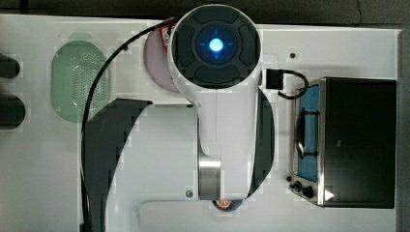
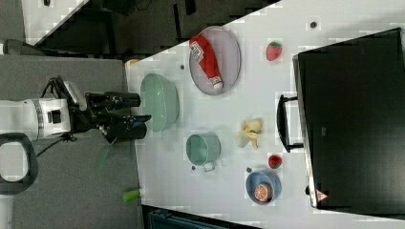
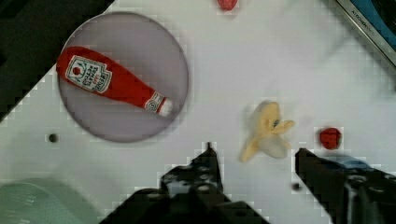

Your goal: Pick banana from table and place on oven.

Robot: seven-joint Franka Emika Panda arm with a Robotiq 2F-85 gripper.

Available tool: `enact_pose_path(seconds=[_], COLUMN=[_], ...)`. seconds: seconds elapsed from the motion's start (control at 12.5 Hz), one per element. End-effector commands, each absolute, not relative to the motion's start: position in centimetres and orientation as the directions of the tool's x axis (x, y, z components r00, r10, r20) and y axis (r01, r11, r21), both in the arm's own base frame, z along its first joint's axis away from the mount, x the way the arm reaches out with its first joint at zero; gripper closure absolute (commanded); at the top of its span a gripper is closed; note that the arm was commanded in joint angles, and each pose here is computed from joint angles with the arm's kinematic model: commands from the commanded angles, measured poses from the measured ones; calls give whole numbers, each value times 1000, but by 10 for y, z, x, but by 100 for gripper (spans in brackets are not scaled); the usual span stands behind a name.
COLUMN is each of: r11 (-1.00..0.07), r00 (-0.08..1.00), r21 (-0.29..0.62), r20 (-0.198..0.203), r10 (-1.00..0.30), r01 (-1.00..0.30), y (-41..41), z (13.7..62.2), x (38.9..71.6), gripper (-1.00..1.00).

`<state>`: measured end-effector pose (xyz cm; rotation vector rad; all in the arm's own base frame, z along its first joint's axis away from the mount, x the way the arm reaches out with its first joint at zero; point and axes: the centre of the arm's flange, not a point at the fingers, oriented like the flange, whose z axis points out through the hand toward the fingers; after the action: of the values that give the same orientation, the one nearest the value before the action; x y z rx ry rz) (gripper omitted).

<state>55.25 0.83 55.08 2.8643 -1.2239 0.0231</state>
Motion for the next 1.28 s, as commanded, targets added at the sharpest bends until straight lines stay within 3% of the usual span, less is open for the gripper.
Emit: enact_pose_path(seconds=[0.08,0.24,0.64,1.28], r11=[-633,-632,-637,-648], r00=[632,632,637,648], r21=[-8,-7,10,46], r20=[38,37,25,-1], r10=[-774,-774,-770,-761], r01=[-774,-775,-770,-760], y=[-31,-32,-30,-29], z=[616,616,566,372], x=[413,413,440,494], gripper=[-59,-99,-100,-100])
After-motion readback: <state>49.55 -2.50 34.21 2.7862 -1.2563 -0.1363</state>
